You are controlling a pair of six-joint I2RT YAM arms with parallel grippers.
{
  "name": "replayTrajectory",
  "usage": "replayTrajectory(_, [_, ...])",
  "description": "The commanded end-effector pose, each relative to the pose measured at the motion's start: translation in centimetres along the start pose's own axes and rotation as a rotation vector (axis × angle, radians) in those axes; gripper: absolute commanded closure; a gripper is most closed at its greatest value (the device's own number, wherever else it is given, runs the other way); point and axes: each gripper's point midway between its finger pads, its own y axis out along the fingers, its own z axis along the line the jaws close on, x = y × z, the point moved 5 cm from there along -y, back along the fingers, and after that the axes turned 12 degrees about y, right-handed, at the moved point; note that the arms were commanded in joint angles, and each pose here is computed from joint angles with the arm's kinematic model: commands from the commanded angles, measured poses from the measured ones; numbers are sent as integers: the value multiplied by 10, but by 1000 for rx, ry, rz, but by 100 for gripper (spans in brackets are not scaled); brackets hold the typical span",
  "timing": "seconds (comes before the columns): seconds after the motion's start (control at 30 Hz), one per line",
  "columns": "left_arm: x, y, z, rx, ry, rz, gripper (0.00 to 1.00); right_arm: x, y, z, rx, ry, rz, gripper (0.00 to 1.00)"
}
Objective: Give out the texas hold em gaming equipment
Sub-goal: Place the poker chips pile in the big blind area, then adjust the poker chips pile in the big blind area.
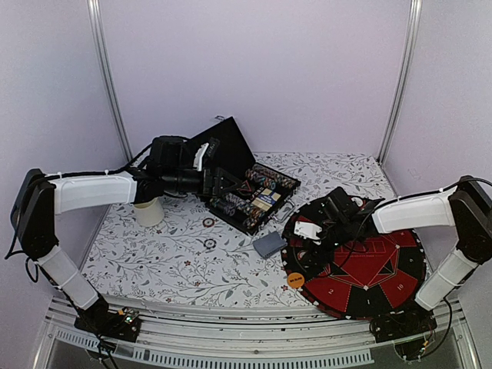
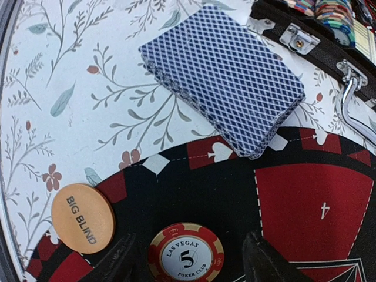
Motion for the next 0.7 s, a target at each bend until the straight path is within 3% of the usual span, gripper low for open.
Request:
replayTrajectory(0.0, [9, -8, -2, 1, 22, -21, 15, 41, -35, -2, -19, 13, -143, 29])
replayTrajectory(0.03, [9, -9, -2, 2, 23, -20, 15, 52, -46, -4, -43, 28, -184, 20])
replayTrajectory(0.07, [9, -8, -2, 1, 24, -18, 14, 64, -58, -8, -75, 60, -232, 4])
replayTrajectory(0.1, [8, -9, -2, 2, 25, -17, 15, 73, -70, -11, -115, 89, -281, 0])
replayTrajectory(0.23, [7, -9, -2, 5, 33, -17, 14, 91, -119, -34, -326, 401, -463, 1])
replayTrajectory(0.3, [7, -10, -2, 6, 38, -17, 14, 89, -131, -41, -380, 572, -475, 1])
replayTrajectory(0.47, [7, -10, -2, 5, 46, -16, 14, 63, -117, -45, -411, 968, -311, 1])
replayTrajectory(0.67, [5, -9, -3, -6, 44, -14, 14, 36, -66, -23, -355, 1113, -74, 4])
